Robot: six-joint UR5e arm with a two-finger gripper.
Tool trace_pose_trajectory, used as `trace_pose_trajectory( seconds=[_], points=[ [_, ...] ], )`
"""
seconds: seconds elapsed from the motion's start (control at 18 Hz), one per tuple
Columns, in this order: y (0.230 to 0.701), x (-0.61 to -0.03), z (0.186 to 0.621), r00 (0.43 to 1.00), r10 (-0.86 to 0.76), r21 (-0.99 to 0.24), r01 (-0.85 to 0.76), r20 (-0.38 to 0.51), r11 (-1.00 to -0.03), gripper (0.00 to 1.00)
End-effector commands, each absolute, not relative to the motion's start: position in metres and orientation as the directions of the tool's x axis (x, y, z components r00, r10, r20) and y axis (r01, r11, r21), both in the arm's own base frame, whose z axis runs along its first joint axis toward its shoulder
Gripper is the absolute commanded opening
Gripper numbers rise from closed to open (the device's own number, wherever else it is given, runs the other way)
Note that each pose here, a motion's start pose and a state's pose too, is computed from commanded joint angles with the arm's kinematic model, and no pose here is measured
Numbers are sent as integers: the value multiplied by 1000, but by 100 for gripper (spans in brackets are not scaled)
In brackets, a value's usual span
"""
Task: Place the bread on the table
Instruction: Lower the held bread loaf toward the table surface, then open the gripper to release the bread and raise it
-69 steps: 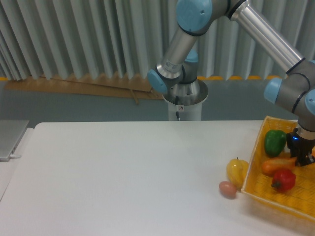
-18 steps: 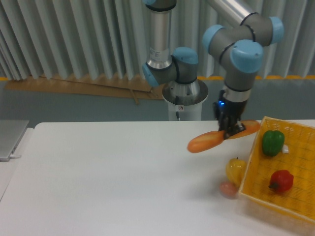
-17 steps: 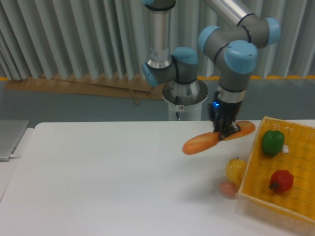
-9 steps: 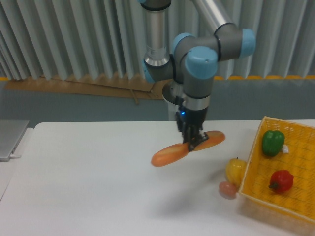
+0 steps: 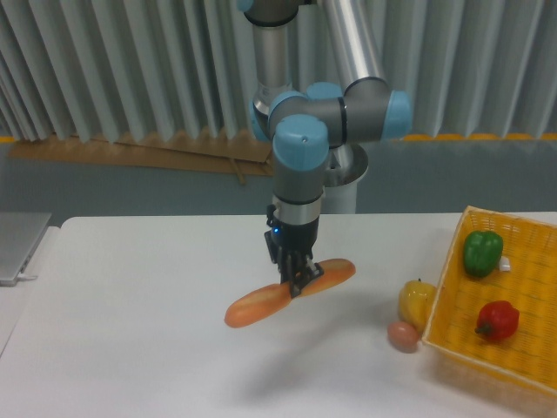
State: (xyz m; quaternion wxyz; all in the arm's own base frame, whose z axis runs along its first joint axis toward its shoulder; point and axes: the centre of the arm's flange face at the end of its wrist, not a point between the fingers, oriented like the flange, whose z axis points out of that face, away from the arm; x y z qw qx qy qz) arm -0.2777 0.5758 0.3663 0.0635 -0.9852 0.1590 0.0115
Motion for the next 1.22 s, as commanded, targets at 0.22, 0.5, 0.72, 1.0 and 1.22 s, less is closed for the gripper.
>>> trace_pose_trajectory(
  seconds=[0.22, 0.5, 0.72, 1.0, 1.22],
  points=[
    [577, -286, 350, 949, -310, -68, -313, -51, -947, 32],
    [573, -296, 344, 951, -301, -18, -303, -77, -953, 33],
    [572, -302, 341, 951, -296, 0, -297, -92, -955, 34],
    [571, -302, 343, 948, -305, 1, -306, -95, -952, 61],
    [571, -304, 344, 949, -301, 1, -303, -97, -953, 100]
  ],
)
